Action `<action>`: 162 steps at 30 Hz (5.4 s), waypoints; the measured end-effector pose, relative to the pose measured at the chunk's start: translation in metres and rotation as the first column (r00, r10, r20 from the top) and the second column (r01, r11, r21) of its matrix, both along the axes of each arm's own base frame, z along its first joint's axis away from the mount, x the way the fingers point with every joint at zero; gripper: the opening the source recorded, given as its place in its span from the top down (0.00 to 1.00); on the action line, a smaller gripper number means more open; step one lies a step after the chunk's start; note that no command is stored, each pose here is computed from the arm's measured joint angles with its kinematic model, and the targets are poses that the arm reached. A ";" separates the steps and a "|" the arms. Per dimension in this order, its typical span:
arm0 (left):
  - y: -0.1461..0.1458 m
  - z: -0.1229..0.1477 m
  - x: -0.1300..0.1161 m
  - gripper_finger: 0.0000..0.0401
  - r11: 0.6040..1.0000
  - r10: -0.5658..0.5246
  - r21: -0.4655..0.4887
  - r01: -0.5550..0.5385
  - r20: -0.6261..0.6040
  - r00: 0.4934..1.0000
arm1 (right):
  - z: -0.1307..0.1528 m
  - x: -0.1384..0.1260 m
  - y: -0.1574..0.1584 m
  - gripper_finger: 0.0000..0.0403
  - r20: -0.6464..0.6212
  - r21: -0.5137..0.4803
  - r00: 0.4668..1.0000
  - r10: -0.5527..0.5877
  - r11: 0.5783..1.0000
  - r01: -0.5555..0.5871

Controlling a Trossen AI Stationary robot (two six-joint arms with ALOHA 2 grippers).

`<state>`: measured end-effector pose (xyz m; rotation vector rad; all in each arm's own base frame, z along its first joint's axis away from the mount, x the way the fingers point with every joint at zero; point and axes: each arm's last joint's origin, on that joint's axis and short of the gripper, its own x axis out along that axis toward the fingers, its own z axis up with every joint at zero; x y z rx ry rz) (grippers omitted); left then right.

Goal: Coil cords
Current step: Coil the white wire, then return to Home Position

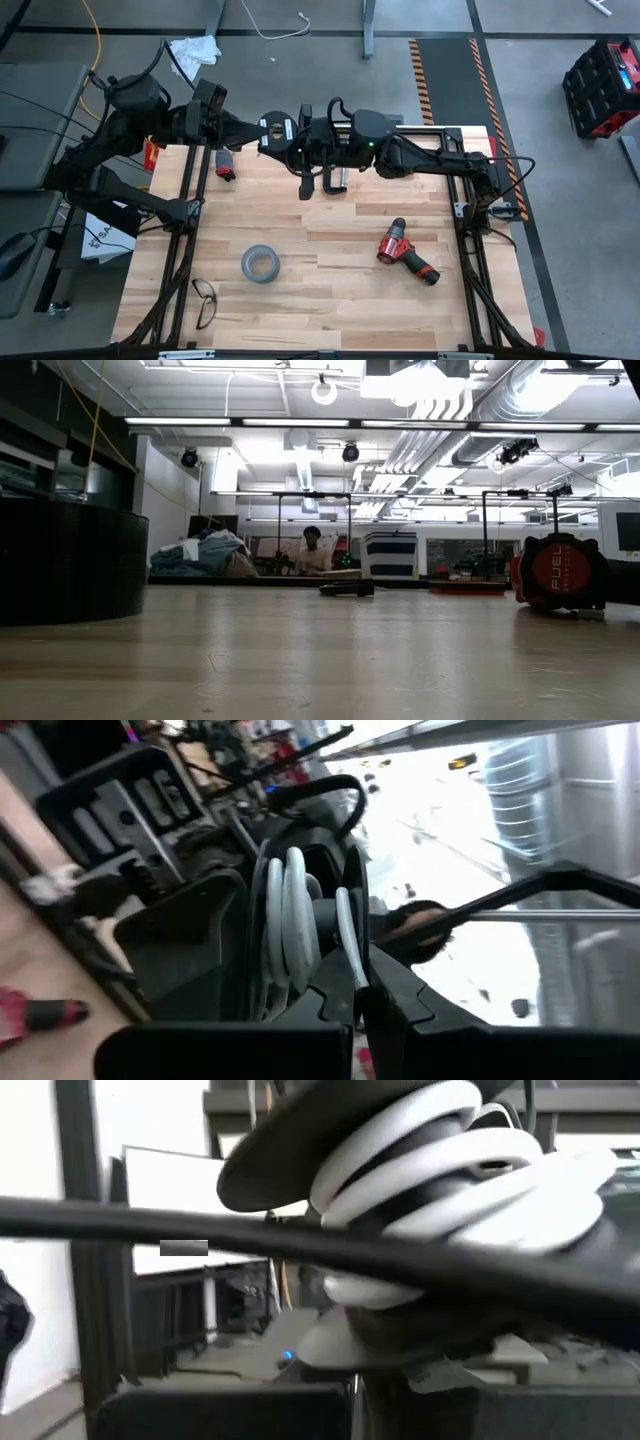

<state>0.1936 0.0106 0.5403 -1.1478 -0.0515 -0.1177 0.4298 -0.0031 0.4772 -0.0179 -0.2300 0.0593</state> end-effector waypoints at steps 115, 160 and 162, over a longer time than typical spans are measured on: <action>0.008 -0.369 0.075 1.00 0.802 -0.245 0.136 0.581 -0.813 0.529 | -0.196 -0.107 0.028 1.00 -0.929 0.204 0.366 0.051 0.897 0.392; 0.066 -0.408 0.086 0.61 0.900 -0.269 -0.022 0.435 -0.813 0.516 | -0.196 -0.119 0.047 1.00 -0.903 0.264 0.421 0.090 0.888 0.377; 0.068 -0.403 0.086 0.61 0.899 -0.261 -0.003 0.437 -0.806 0.531 | -0.196 -0.119 0.047 1.00 -0.903 0.262 0.421 0.089 0.890 0.374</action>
